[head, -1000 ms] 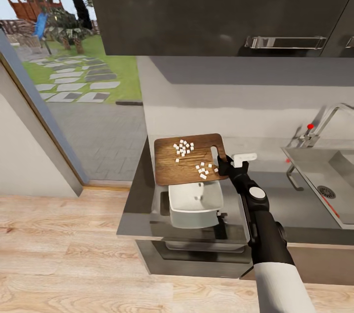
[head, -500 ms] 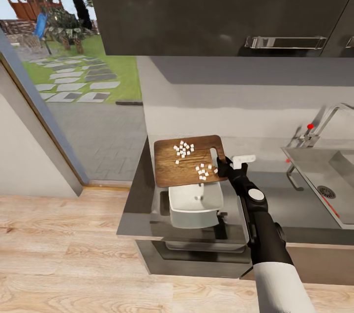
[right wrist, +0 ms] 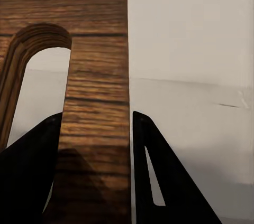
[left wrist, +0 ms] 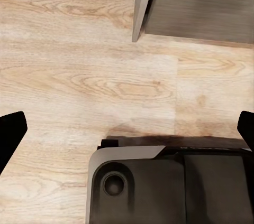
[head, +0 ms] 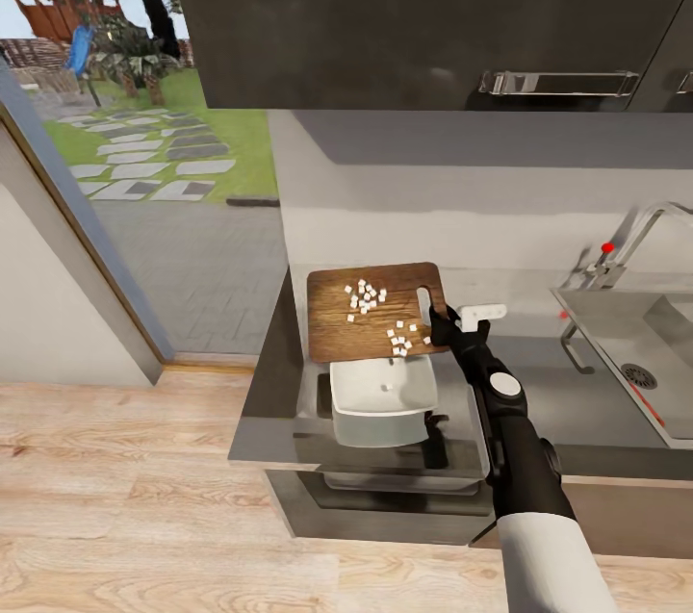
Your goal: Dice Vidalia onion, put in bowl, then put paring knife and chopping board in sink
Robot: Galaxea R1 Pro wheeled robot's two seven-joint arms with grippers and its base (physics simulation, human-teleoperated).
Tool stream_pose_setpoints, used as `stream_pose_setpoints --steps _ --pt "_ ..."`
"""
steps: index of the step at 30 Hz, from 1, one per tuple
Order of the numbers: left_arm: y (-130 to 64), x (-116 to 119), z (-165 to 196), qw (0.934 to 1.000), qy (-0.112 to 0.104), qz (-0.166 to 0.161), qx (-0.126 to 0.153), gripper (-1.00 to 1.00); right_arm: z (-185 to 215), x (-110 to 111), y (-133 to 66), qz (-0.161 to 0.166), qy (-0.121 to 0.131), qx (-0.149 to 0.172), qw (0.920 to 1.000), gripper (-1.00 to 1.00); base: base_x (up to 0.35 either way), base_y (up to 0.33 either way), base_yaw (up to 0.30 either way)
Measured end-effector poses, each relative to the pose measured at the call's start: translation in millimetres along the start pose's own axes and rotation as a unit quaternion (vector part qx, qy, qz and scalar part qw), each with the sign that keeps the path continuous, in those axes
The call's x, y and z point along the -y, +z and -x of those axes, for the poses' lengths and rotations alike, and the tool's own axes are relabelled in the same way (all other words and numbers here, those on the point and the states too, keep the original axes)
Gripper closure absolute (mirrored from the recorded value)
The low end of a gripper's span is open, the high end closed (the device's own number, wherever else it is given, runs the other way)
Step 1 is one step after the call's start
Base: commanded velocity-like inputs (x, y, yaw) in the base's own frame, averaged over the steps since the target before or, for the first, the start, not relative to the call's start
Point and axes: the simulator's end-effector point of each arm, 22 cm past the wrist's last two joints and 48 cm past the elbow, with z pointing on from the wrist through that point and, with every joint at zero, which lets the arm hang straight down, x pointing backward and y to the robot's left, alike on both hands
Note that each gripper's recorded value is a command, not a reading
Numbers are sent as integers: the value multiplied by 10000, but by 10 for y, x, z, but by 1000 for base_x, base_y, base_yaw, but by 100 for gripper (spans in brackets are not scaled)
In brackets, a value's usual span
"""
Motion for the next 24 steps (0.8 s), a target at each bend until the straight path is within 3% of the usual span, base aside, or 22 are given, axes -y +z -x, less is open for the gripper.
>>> stream_pose_setpoints --steps 24 --pt "0 0 2 10000 0 0 2 -100 -6 1 0 -4 3 -15 10000 100 0 31 0"
